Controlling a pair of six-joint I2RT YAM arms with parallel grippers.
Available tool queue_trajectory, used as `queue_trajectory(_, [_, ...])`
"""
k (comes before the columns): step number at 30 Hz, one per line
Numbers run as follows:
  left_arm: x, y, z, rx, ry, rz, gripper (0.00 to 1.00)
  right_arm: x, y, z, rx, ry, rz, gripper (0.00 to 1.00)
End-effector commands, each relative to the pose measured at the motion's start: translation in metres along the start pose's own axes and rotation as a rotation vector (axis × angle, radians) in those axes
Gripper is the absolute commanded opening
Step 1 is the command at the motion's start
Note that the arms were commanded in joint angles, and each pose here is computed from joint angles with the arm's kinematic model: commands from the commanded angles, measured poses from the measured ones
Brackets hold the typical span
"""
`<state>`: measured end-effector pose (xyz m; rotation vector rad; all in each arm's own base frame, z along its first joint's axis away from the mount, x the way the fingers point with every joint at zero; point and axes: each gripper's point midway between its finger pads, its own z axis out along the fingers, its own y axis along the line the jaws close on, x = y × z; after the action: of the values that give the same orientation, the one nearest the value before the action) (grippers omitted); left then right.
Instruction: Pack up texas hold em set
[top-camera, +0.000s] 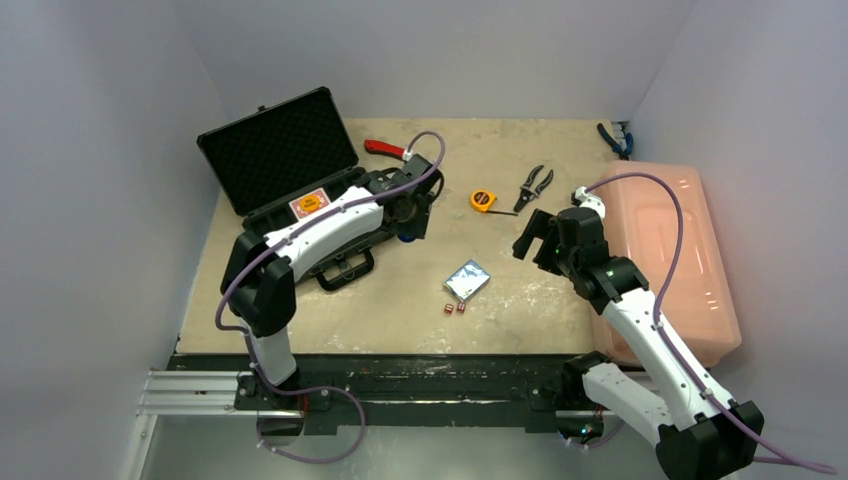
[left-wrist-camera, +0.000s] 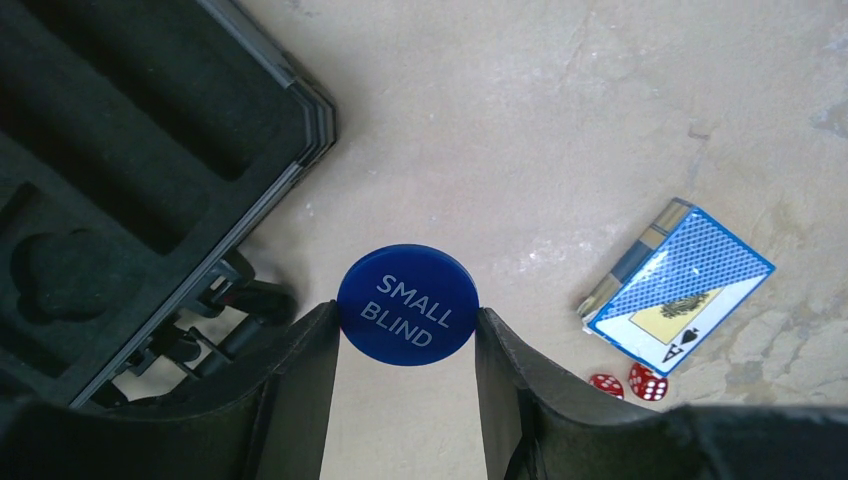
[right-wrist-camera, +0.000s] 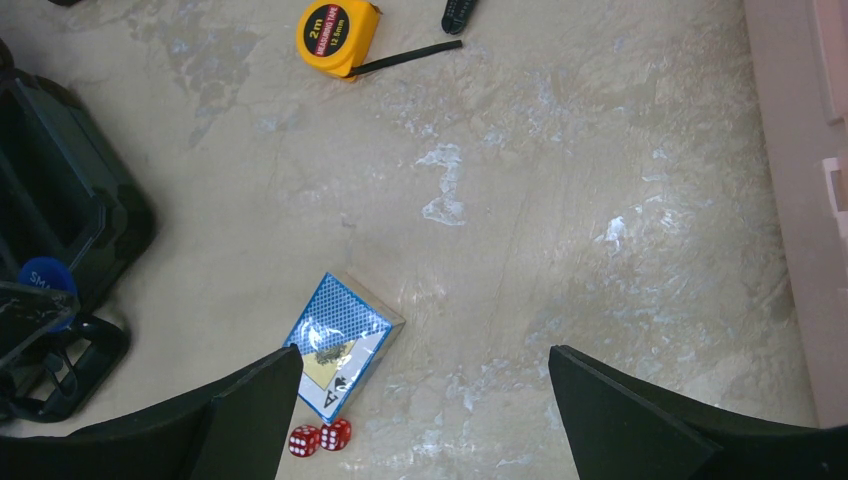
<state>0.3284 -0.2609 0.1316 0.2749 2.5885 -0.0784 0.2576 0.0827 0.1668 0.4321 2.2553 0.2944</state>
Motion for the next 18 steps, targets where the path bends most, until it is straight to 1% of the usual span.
queue_trajectory(1, [-0.009, 0.030, -0.018, -0.047, -0.054, -0.060, 0.35, -0.004, 0.002, 0.001, -0.006, -0.019, -0.002, 0.99])
queue_trajectory(8, [-0.009, 0.075, -0.026, -0.077, -0.073, -0.153, 0.35, -0.003, 0.001, 0.001, -0.001, -0.020, 0.000, 0.99])
queue_trajectory(18, [-0.004, 0.128, -0.027, -0.146, -0.075, -0.237, 0.34, -0.004, 0.001, 0.001, -0.005, -0.025, 0.001, 0.99])
